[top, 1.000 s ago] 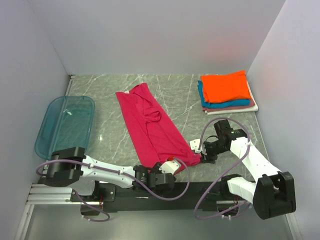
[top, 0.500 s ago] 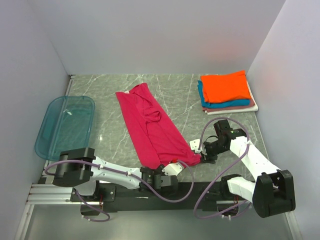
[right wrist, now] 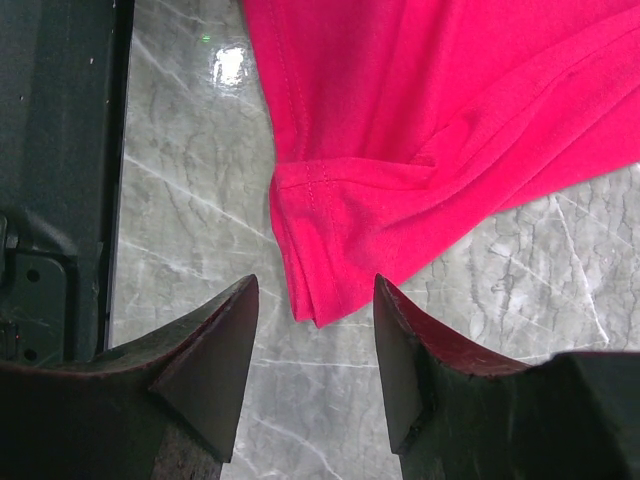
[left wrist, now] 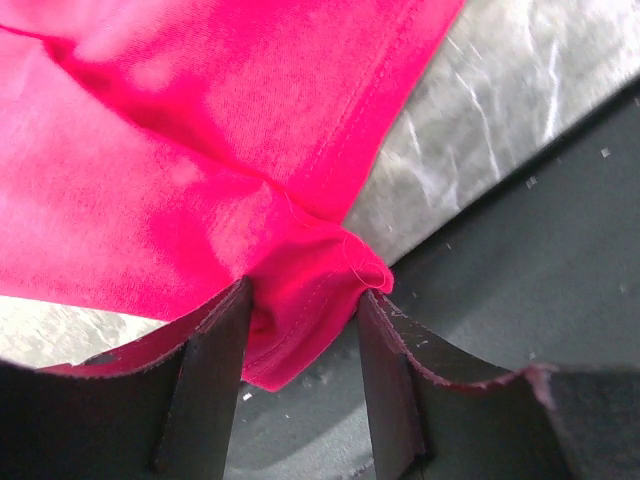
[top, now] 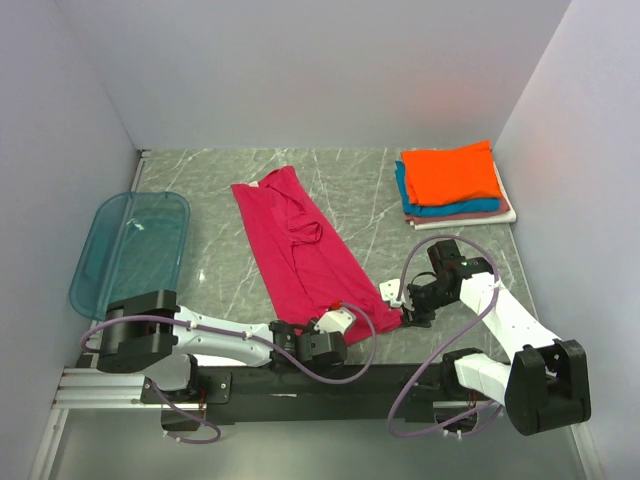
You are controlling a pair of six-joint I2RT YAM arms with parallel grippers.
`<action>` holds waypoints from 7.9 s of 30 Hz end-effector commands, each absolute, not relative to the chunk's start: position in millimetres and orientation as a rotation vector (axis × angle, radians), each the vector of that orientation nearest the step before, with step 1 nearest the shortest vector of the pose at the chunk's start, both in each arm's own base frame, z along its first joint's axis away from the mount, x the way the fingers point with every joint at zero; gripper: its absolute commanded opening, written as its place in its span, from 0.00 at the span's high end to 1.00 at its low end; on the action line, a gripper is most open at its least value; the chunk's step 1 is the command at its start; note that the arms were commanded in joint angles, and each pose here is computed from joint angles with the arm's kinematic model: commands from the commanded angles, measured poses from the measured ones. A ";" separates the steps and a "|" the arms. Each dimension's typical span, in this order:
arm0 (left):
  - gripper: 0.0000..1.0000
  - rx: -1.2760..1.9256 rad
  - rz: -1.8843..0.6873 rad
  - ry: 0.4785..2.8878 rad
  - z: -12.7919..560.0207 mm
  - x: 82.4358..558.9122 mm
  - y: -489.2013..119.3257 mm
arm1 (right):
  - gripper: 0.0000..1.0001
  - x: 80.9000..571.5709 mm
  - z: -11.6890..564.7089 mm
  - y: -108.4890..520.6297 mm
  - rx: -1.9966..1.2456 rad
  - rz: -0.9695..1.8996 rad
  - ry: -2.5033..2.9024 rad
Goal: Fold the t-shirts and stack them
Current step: Fold the tshirt
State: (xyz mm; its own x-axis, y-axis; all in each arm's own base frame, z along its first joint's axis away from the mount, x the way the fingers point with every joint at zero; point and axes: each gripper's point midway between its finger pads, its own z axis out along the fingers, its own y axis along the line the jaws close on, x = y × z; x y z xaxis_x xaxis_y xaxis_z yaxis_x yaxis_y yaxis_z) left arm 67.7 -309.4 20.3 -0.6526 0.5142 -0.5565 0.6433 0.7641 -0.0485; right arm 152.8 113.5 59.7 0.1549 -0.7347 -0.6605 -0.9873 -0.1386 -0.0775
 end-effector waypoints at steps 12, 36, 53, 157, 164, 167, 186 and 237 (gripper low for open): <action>0.56 0.783 -0.299 2.497 11.5 72.2 -310.0 | 0.44 156.3 62.8 112.0 -1.951 0.649 1.619; 0.99 0.886 -0.665 2.465 40.1 39.7 -324.3 | 0.42 154.2 30.8 126.1 -2.193 0.479 1.443; 1.00 0.875 -0.724 2.482 32.2 32.2 -317.6 | 0.89 145.1 4.5 120.2 -2.296 0.345 1.469; 0.21 0.799 -0.350 2.151 134.7 213.9 -245.4 | 0.30 320.7 104.4 193.6 -2.068 0.548 1.251; 0.25 0.827 -0.022 2.365 91.2 214.2 -234.9 | 0.30 324.1 109.1 191.3 -2.023 0.559 1.296; 0.26 0.852 0.120 2.404 73.7 212.4 -217.9 | 0.30 318.5 102.0 192.0 -2.041 0.571 1.289; 0.46 1.057 0.254 2.385 24.6 230.1 -218.9 | 0.32 308.5 76.6 210.4 -2.146 0.374 1.133; 0.87 1.001 0.069 2.282 58.2 240.3 -217.7 | 0.41 296.3 10.3 230.7 -2.360 0.179 1.299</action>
